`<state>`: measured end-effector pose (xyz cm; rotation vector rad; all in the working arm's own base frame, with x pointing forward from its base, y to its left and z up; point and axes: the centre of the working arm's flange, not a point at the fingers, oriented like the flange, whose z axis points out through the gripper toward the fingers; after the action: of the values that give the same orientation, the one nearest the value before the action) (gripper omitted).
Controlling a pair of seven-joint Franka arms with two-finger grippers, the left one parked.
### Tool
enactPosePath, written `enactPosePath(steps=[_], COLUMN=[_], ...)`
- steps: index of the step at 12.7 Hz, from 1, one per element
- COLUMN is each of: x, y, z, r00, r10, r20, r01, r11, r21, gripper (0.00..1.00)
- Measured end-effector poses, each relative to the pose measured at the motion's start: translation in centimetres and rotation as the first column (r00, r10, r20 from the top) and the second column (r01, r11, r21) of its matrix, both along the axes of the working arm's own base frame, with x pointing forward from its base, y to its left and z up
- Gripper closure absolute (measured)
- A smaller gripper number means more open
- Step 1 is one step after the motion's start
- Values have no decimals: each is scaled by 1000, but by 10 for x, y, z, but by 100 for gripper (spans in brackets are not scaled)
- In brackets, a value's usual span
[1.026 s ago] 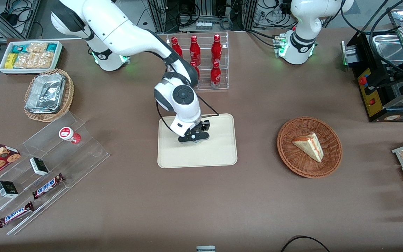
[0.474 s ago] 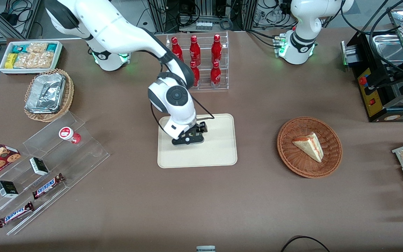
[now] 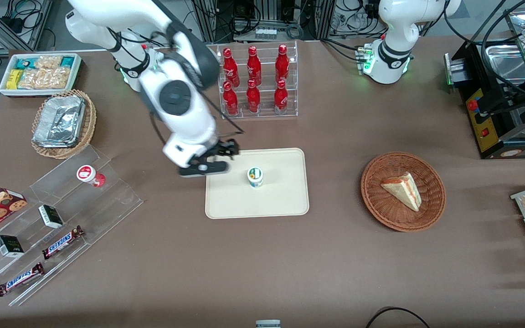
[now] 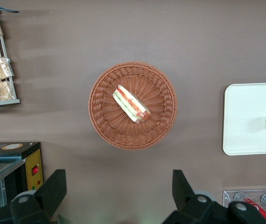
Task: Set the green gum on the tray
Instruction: 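Lower the gum tub onto the tray and open the right gripper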
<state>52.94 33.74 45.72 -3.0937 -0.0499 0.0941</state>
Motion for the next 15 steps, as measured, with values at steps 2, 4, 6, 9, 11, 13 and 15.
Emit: enactPosePath(steps=[2,4,6,9,11,13,15], x=[-3,-11,-15,-13,-7,-5,-5], y=[-52,-101,-157,-231,-276,-305,-318], z=[39,71,99,116,117,120,123], r00=[1000,999,998,997,996,996,995], r10=[-4,6,22,-4,-19,-42,-64], r20=[-22,-49,-64,-76,-82,-83,-81], r01=[4,-7,-24,2,17,41,63], r11=[1000,999,999,999,1000,999,998], r21=[-18,-35,-38,-32,-23,-18,-17], gripper=[0,0,0,0,0,0,0])
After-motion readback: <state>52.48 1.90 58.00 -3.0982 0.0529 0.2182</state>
